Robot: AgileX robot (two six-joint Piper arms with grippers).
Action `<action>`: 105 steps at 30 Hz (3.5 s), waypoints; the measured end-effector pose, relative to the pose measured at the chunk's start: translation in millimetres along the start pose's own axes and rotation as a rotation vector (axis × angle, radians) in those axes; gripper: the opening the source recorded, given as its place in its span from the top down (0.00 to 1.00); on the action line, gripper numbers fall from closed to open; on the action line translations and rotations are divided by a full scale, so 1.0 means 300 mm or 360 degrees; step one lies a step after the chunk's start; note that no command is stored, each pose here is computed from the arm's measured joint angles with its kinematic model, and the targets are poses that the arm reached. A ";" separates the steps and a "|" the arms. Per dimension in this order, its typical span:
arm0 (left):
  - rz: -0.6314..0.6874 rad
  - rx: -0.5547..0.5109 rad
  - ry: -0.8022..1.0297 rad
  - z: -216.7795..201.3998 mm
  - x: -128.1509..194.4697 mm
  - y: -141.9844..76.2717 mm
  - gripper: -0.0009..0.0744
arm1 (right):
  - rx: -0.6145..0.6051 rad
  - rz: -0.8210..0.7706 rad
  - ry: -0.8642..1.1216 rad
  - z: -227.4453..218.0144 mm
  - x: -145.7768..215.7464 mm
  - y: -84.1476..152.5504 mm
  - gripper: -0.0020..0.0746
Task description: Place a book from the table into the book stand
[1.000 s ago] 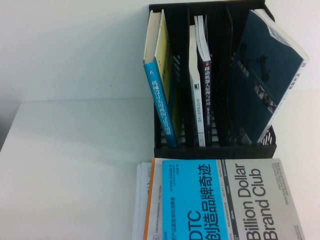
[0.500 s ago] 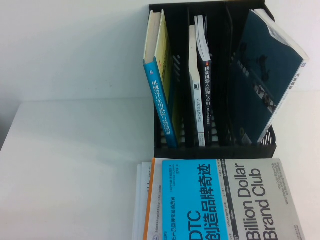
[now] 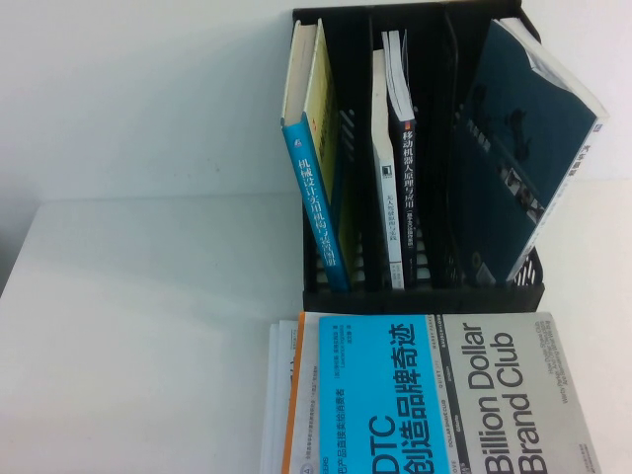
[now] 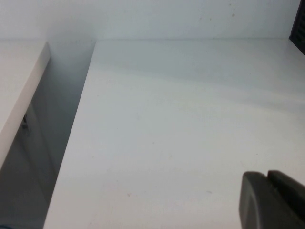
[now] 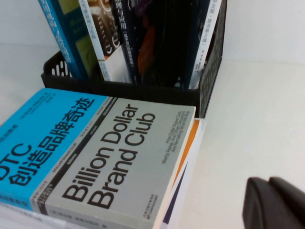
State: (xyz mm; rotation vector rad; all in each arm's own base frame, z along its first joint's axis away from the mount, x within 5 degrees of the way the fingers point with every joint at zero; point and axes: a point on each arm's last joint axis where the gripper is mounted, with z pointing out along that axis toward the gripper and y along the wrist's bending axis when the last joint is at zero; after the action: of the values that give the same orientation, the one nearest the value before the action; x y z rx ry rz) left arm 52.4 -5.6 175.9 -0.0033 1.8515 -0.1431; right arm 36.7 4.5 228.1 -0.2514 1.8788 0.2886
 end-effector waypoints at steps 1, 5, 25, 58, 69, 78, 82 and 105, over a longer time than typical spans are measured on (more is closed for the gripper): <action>0.0000 0.0000 0.0000 0.000 0.000 0.000 0.99 | 0.0009 0.0003 -0.0001 0.000 0.000 -0.001 0.98; -0.0003 0.0001 0.0000 0.000 0.000 0.000 0.99 | 0.0121 0.0070 -0.0017 -0.002 0.000 -0.007 0.98; 0.0000 0.0001 0.0000 0.000 0.000 0.000 0.99 | 0.0535 0.0164 0.0085 0.088 0.174 -0.051 0.98; -0.0006 0.0003 0.0005 0.000 0.001 -0.001 0.99 | 0.0708 0.0107 0.0009 0.086 0.168 -0.070 0.98; -0.0006 0.0003 0.0005 0.000 0.001 -0.001 0.99 | 0.0708 0.0086 0.0014 0.086 0.168 -0.070 0.98; -0.0006 0.0003 0.0005 0.000 0.001 -0.001 0.99 | 0.0708 0.0085 0.0014 0.086 0.168 -0.070 0.98; -0.0006 0.0003 0.0005 0.000 0.001 -0.001 0.99 | 0.0708 0.0088 0.0014 0.086 0.168 -0.070 0.98; -0.0006 0.0003 0.0005 0.000 0.001 -0.001 0.99 | 0.0708 0.0090 0.0013 0.086 0.168 -0.070 0.98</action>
State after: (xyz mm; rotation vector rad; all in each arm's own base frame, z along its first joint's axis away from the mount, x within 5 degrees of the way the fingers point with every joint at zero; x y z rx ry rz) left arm 52.3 -5.8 175.7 -0.0050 1.8547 -0.1473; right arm 50.4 -8.6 170.7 0.1031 1.9060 -0.0962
